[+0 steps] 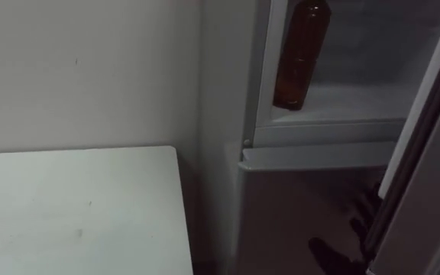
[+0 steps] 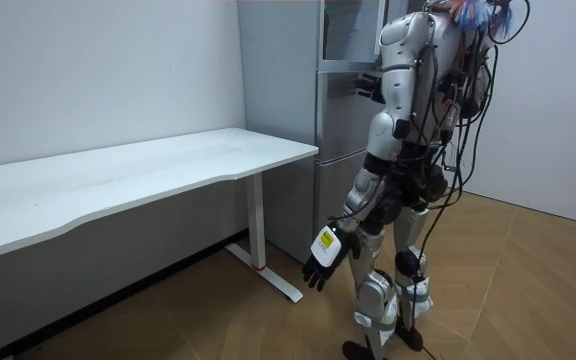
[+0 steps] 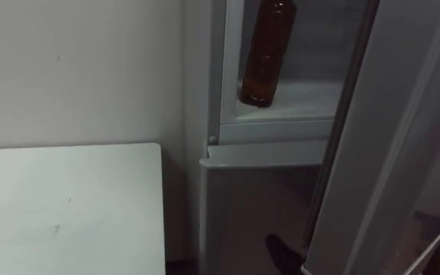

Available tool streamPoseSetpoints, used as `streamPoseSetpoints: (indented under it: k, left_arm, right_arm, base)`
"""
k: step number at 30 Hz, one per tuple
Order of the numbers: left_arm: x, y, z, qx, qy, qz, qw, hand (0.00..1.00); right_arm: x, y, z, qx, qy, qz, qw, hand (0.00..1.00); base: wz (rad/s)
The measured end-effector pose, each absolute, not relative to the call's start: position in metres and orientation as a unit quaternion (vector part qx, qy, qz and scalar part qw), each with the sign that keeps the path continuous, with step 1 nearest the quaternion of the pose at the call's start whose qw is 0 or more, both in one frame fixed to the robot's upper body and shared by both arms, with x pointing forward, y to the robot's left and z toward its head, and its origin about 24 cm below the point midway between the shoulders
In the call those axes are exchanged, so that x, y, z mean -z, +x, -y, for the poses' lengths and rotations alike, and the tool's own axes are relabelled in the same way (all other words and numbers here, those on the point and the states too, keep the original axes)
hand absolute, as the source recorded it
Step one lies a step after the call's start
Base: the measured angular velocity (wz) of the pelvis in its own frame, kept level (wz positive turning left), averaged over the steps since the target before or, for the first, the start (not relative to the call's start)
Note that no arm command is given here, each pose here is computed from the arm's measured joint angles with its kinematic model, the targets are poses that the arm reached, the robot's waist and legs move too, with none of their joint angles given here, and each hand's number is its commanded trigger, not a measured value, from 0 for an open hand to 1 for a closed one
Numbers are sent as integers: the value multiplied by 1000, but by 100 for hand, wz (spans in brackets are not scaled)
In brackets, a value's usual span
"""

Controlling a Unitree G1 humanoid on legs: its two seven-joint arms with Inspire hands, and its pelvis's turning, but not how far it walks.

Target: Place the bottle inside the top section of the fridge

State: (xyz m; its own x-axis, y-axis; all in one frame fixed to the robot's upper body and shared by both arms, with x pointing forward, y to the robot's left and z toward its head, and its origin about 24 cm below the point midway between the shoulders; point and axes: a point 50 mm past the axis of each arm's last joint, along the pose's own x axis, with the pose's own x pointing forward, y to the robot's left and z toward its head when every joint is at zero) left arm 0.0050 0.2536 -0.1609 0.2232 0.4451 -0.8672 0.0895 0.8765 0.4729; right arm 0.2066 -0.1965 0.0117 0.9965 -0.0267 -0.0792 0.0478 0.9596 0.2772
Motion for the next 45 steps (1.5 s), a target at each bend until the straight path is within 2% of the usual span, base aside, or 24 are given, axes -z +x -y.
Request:
streamPoseSetpoints:
  k: [2, 4, 9, 15, 21, 26, 32, 40, 45]
  left_arm:
    - [161, 4, -254, -119, 219, -613, 750, 0]
    - [161, 2, -253, -118, 217, -617, 747, 0]
    - [162, -6, -254, -112, 223, -636, 730, 0]
    - [161, -6, -253, -115, 220, -634, 732, 0]
    - [158, -1, -259, -148, 203, -618, 745, 0]
    - [157, -6, -265, -171, 195, -621, 740, 0]
    - [154, -16, -269, -194, 190, -626, 731, 0]
    - [155, -19, -267, -194, 188, -629, 729, 0]
    - [154, -16, -268, -196, 188, -623, 733, 0]
  right_arm:
    - [18, 195, 183, -18, 139, -127, 982, 0]
    - [31, 189, 175, -46, 127, -165, 977, 0]
    - [40, 185, 174, -60, 92, -192, 975, 0]
    - [40, 187, 194, -11, 68, -189, 980, 0]
    - [30, 189, 231, 92, 53, -165, 981, 0]
    - [19, 185, 267, 206, 41, -139, 968, 0]
    - [3, 179, 294, 299, 32, -105, 948, 0]
    - [-6, 168, 316, 407, 25, -88, 909, 0]
    - [-39, 171, 321, 444, 27, -17, 896, 0]
  base:
    - [11]
    - [17]
    - [14]
    - [6]
    - [-1]
    - [1]
    - [-3]
    - [-4]
    - [-3]
